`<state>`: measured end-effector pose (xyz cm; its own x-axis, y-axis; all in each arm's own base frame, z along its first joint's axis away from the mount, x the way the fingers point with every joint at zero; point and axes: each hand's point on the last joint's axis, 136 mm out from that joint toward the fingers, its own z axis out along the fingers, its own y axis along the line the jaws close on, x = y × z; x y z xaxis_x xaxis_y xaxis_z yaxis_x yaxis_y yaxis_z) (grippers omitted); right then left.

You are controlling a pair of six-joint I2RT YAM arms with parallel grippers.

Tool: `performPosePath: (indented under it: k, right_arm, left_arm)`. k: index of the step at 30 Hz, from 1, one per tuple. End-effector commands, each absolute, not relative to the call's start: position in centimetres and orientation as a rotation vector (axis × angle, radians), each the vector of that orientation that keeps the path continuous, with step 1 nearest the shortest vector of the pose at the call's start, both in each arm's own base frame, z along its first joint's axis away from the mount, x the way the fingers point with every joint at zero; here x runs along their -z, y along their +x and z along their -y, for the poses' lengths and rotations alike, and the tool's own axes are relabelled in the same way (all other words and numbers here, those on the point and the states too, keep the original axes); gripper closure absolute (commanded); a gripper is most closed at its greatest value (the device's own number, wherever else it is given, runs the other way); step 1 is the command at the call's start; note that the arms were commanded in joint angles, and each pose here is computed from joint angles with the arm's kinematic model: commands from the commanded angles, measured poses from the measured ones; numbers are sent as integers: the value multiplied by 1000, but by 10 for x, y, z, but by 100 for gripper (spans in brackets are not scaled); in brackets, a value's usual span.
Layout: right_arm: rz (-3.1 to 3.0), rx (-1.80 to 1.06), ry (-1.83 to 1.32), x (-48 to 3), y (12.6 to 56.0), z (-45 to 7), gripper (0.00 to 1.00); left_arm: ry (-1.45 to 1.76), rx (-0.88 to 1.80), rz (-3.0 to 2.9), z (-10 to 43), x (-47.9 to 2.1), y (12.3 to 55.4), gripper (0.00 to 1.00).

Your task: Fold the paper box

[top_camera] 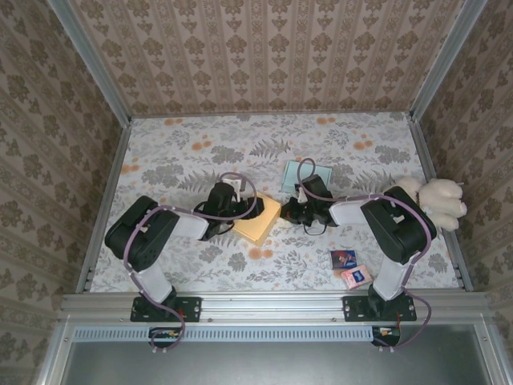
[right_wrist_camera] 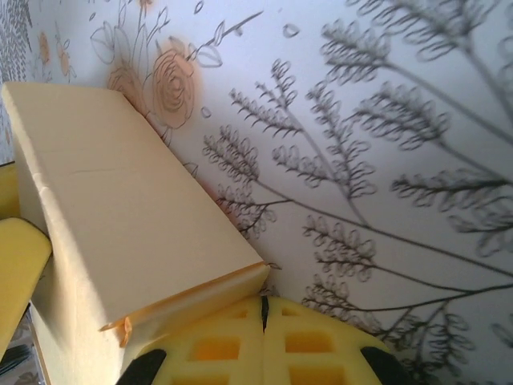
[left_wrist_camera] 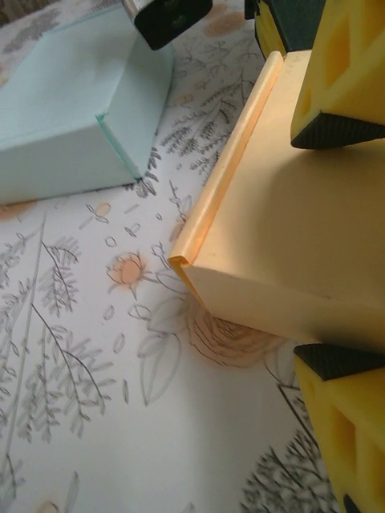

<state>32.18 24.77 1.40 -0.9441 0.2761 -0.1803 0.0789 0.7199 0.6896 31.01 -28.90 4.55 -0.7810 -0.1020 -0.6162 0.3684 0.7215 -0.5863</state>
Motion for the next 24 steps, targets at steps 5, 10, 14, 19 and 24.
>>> performPosePath:
  k: [5,10,14,19,24]
  right_arm:
    - [-2711,-963,308,10,317,-241,100]
    - [-2685,-999,321,7,317,-243,100]
    - [-2653,-1039,333,3,316,-244,100]
    - [-2612,-1073,327,-13,312,-243,100]
    - [-2590,-1067,304,-29,303,-237,100]
  left_arm:
    - [556,1428,-2208,374,-74,217,40]
    - [515,1286,-2271,362,-72,222,39]
    - [415,1086,-2353,339,-65,238,37]
    - [239,944,-2402,302,-62,262,30]
    - [95,842,-2402,266,-63,274,24]
